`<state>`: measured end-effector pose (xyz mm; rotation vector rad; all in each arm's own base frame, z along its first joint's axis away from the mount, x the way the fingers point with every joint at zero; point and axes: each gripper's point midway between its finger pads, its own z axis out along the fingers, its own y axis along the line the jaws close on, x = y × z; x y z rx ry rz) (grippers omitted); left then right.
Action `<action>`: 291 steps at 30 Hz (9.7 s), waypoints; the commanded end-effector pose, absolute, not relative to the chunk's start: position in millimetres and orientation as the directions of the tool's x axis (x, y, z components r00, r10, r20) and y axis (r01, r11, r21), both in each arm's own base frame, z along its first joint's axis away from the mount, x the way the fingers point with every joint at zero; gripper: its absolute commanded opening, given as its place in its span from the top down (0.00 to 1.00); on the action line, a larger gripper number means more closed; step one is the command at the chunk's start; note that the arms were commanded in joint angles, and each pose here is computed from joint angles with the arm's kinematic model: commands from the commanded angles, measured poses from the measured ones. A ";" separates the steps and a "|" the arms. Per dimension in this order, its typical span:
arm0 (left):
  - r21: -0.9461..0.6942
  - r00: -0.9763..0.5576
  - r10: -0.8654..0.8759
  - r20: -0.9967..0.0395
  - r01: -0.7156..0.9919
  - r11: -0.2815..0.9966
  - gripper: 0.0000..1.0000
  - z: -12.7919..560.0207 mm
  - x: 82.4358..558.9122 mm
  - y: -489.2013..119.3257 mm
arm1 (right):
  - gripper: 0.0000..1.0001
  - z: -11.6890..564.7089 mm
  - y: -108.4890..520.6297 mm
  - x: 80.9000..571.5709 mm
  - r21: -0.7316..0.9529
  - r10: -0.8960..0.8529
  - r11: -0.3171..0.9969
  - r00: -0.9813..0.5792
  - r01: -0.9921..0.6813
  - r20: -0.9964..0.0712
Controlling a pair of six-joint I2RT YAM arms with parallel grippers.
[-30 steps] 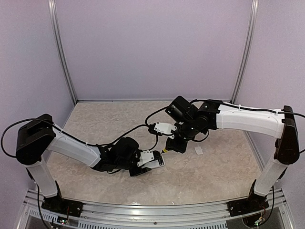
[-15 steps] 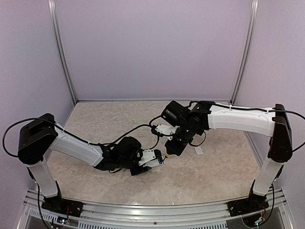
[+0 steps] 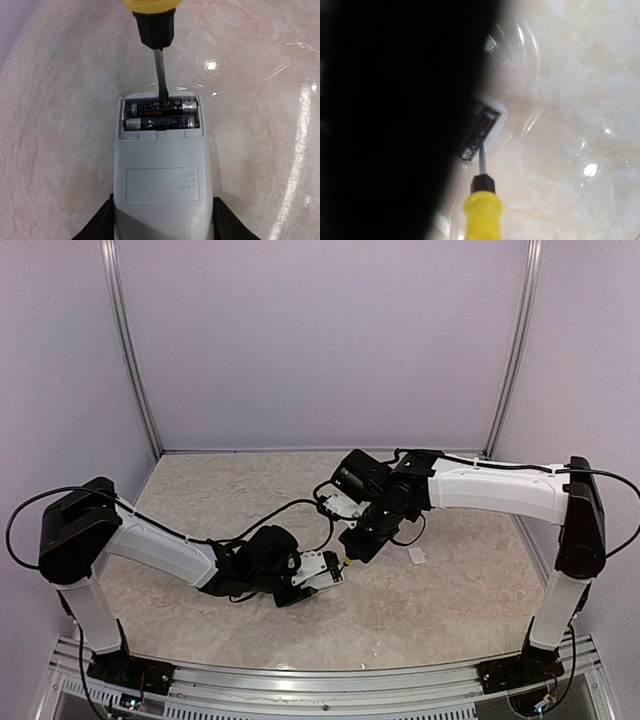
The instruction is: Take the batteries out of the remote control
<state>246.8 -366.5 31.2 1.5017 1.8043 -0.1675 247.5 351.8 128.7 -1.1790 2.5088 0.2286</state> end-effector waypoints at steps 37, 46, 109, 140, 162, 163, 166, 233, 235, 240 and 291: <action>0.283 -0.045 0.782 -0.621 0.918 0.278 0.93 21.6 241.2 -372.5 | 1.00 50.4 331.7 269.4 0.141 -0.710 0.644 -0.656 -0.752 -0.256; 0.278 -0.050 0.789 -0.612 0.920 0.275 0.93 18.6 241.5 -372.4 | 1.00 35.9 317.4 268.7 0.164 -0.703 0.653 -0.672 -0.740 -0.233; 0.506 0.251 0.842 -0.478 0.862 0.030 0.92 14.6 231.2 -383.4 | 1.00 165.4 334.9 278.0 -0.073 -0.795 0.277 -0.186 -0.958 -0.578; 0.261 0.118 0.811 -0.574 0.964 0.045 0.91 5.4 223.6 -384.1 | 1.00 144.0 325.2 249.2 -0.084 -0.887 0.203 -0.147 -0.976 -0.439; 0.260 0.109 0.817 -0.566 0.964 0.051 0.91 3.5 225.0 -383.6 | 1.00 142.6 328.9 241.3 -0.101 -0.892 0.177 -0.116 -0.979 -0.437; 0.261 0.109 0.817 -0.566 0.964 0.052 0.91 3.7 225.3 -383.5 | 1.00 141.8 329.8 241.1 -0.099 -0.891 0.175 -0.115 -0.980 -0.439; 0.262 0.106 0.819 -0.564 0.963 0.055 0.91 3.2 225.9 -382.8 | 1.00 138.6 332.3 240.7 -0.089 -0.890 0.171 -0.115 -0.981 -0.442; 0.290 0.125 0.820 -0.558 0.956 0.051 0.91 7.6 224.8 -380.5 | 1.00 132.5 322.3 237.2 -0.276 -0.893 -0.079 0.191 -0.958 -0.407; 0.289 0.123 0.820 -0.559 0.956 0.053 0.92 7.8 225.0 -380.8 | 1.00 131.9 321.3 238.0 -0.278 -0.895 -0.078 0.190 -0.957 -0.403; 0.288 0.122 0.820 -0.559 0.956 0.054 0.92 7.3 225.2 -381.2 | 1.00 138.5 319.9 242.0 -0.298 -0.891 -0.063 0.188 -0.953 -0.412; 0.318 0.133 0.828 -0.545 0.946 0.058 0.92 7.9 227.4 -380.6 | 1.00 136.5 314.4 250.7 -0.325 -0.896 -0.024 0.164 -0.946 -0.412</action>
